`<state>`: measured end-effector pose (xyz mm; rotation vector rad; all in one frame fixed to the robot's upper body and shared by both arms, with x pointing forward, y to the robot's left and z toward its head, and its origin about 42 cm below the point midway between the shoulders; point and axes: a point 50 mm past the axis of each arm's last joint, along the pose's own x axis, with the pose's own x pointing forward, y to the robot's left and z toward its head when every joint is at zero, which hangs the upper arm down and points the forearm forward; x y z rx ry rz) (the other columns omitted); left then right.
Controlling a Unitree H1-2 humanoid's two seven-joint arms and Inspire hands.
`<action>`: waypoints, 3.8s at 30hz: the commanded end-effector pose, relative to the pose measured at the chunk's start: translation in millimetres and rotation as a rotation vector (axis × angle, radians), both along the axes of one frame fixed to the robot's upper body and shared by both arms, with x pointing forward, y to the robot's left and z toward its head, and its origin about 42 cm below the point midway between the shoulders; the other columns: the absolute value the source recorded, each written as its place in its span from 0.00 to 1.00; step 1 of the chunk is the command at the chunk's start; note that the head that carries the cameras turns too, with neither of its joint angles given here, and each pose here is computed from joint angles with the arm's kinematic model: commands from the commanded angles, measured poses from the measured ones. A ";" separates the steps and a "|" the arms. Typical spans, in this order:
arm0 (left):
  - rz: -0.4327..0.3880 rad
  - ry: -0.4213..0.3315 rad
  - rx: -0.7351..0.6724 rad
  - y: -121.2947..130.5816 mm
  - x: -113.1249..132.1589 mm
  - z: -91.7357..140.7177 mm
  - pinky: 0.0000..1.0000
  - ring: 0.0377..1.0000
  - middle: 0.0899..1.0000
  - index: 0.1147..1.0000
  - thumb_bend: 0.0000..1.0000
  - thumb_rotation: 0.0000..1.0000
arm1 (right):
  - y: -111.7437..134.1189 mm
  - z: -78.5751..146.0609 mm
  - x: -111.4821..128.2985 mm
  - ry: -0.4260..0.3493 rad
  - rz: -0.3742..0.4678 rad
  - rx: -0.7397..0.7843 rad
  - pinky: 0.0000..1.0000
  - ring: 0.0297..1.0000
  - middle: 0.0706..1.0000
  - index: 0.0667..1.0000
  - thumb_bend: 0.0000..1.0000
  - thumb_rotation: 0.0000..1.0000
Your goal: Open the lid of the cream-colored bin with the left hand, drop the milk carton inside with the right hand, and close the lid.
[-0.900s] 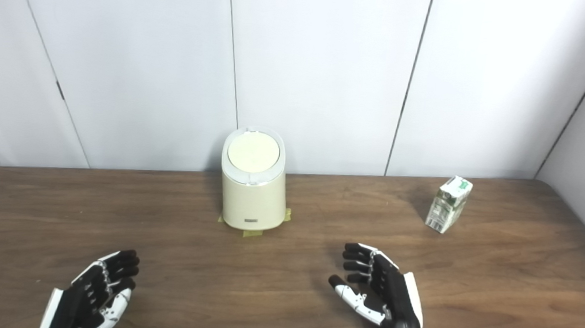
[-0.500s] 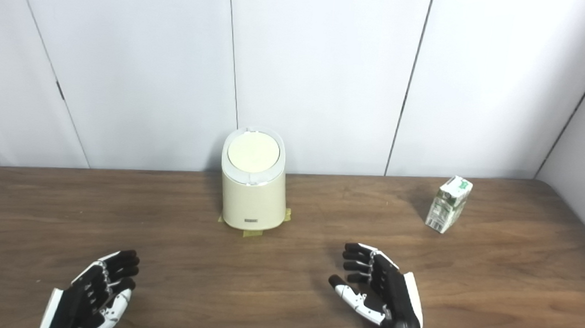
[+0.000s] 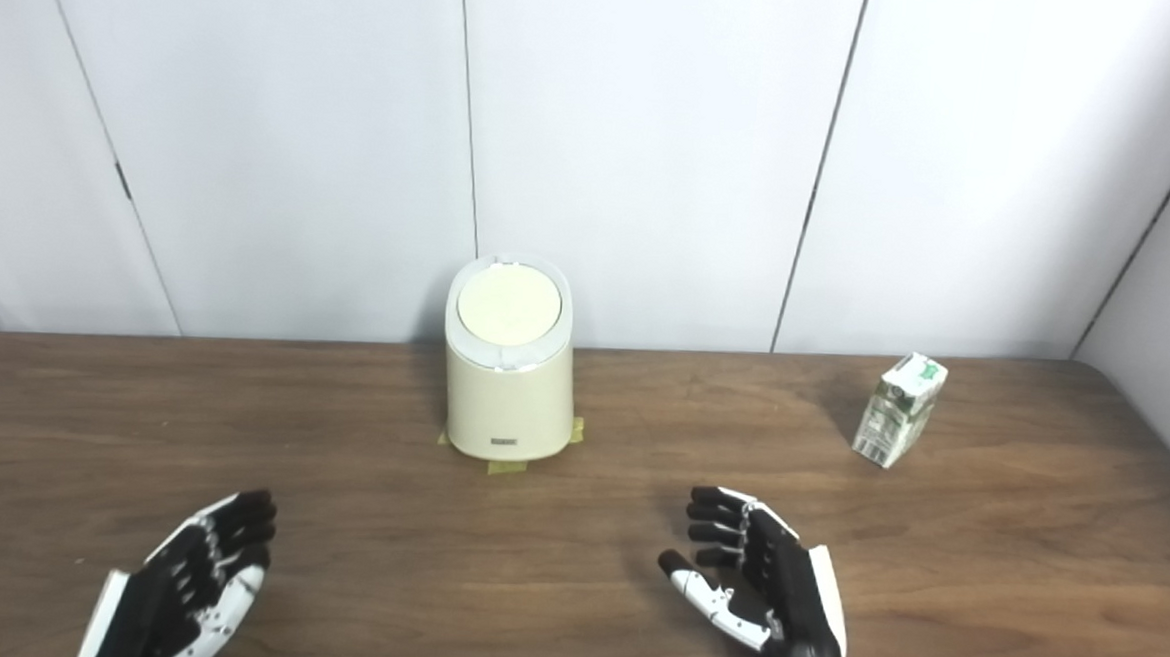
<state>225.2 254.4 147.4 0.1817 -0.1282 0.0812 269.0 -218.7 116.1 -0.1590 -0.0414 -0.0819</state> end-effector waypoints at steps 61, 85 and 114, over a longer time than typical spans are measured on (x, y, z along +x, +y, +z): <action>0.183 0.045 0.705 -117.0 266.6 127.6 1.00 1.00 1.00 1.00 0.95 0.21 | 18.5 14.2 3.4 -0.021 0.062 -0.052 0.58 0.65 0.67 0.65 0.30 0.00; 0.129 0.009 0.731 -132.7 268.9 130.9 1.00 1.00 1.00 1.00 1.00 0.42 | 20.7 13.9 5.7 -0.014 0.070 -0.085 0.58 0.65 0.66 0.65 0.30 0.00; 0.243 0.032 1.363 -118.6 275.6 123.4 1.00 1.00 1.00 1.00 0.80 0.00 | 16.9 12.5 6.0 -0.007 0.069 -0.098 0.59 0.65 0.66 0.65 0.30 0.00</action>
